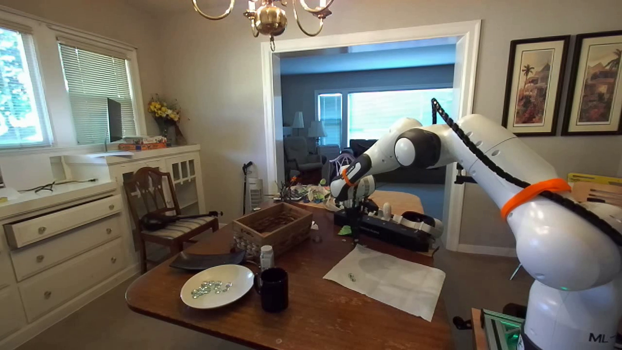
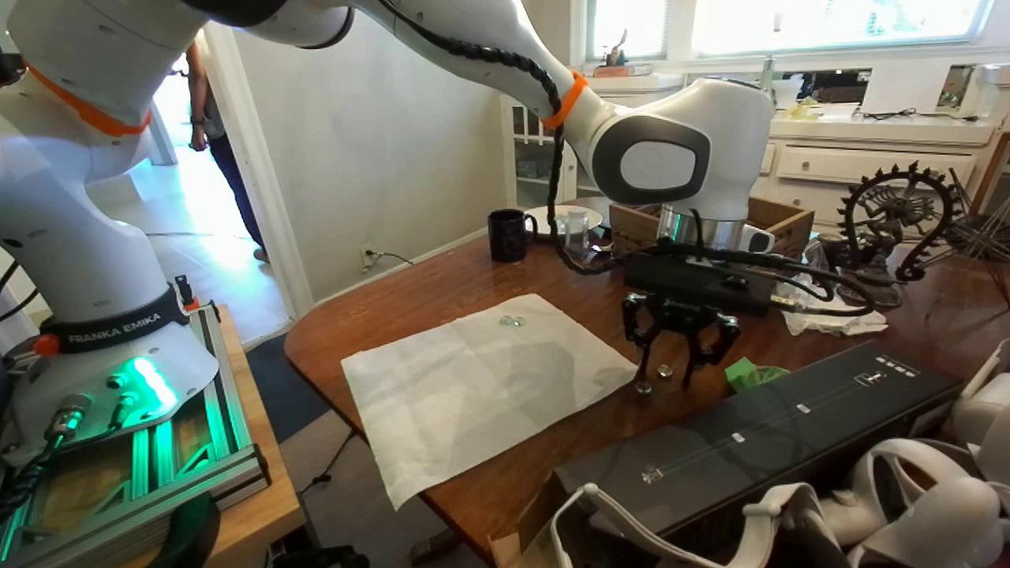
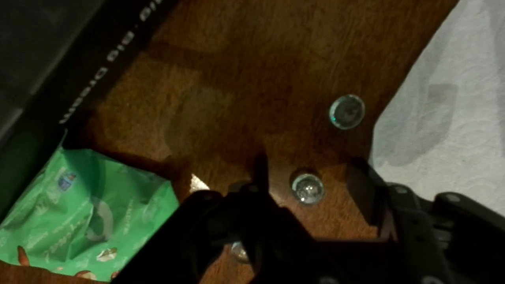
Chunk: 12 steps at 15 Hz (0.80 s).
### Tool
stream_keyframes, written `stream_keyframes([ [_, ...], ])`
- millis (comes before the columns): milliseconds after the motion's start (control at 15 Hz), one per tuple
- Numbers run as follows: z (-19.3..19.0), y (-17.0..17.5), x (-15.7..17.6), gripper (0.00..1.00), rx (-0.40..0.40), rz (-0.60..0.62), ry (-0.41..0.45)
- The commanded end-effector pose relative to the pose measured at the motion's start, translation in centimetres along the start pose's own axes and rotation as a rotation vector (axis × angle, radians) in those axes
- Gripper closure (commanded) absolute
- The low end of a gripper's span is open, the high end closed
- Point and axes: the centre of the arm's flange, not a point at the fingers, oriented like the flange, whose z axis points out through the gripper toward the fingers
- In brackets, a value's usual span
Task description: Put the fork inside the basket then put the blocks inside the cup
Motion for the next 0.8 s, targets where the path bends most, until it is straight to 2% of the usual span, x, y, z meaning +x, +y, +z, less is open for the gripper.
stream_keyframes([
  [0, 0.5, 0.7, 1.1, 0.34, 0.01, 0.006, -0.011],
  [133, 0.5, 0.9, 1.4, 0.51, 0.008, 0.004, -0.012],
  [200, 0.4, 1.0, 1.5, 0.69, 0.004, 0.003, -0.012],
  [467, 0.2, 1.2, 1.9, 1.0, -0.008, -0.001, -0.012],
  [600, -0.2, 0.9, 2.1, 0.95, -0.006, -0.018, -0.014],
  [733, -1.6, -0.7, 2.7, 0.95, -0.064, -0.082, -0.034],
])
